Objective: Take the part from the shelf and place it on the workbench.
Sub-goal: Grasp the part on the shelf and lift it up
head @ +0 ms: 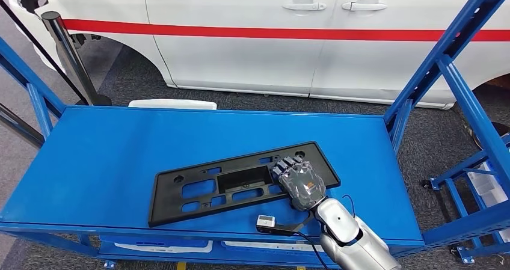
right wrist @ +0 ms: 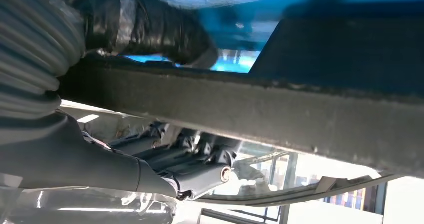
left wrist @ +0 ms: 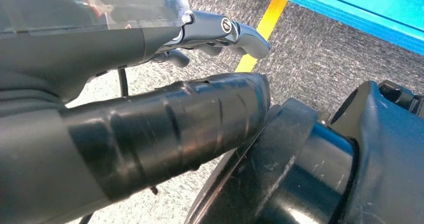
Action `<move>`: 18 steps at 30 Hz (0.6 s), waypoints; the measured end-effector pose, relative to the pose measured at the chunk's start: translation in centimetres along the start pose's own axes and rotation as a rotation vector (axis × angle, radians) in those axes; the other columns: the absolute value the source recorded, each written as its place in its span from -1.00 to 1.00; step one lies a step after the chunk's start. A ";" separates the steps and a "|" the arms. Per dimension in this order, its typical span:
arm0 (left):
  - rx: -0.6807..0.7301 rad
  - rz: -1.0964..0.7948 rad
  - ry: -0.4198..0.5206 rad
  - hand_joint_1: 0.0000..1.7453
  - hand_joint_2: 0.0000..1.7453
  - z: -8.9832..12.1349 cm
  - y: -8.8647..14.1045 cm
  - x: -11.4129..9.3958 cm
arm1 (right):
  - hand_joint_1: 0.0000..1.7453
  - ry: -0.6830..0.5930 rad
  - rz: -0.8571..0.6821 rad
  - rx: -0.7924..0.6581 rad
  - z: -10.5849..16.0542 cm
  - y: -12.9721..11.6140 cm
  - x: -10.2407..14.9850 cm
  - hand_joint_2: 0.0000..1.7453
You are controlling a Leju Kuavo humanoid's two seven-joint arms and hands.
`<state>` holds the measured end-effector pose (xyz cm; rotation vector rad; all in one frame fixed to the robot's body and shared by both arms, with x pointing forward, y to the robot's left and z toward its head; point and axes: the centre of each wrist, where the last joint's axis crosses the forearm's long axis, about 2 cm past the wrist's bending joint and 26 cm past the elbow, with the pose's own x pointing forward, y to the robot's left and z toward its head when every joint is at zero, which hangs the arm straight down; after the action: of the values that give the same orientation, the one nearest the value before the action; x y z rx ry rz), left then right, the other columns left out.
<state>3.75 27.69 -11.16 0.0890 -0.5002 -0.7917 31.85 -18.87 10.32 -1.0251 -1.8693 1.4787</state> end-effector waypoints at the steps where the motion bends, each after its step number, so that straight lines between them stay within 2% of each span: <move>1: 0.000 0.000 0.000 -1.00 -1.00 0.0 0.0 0.0 | 0.92 0.000 0.000 -0.002 0.0 0.0 0.0 1.00; 11: -0.005 0.002 -0.001 -1.00 -1.00 0.0 0.0 0.0 | 0.92 0.012 -0.016 -0.018 0.3 0.1 -0.1 1.00; 18: -0.002 0.002 0.002 -1.00 -1.00 0.0 0.0 0.0 | 0.96 0.023 -0.049 -0.085 1.2 -0.1 0.5 1.00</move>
<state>3.71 27.70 -11.17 0.0877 -0.4982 -0.7905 30.60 -19.16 10.08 -1.0227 -1.9414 1.3646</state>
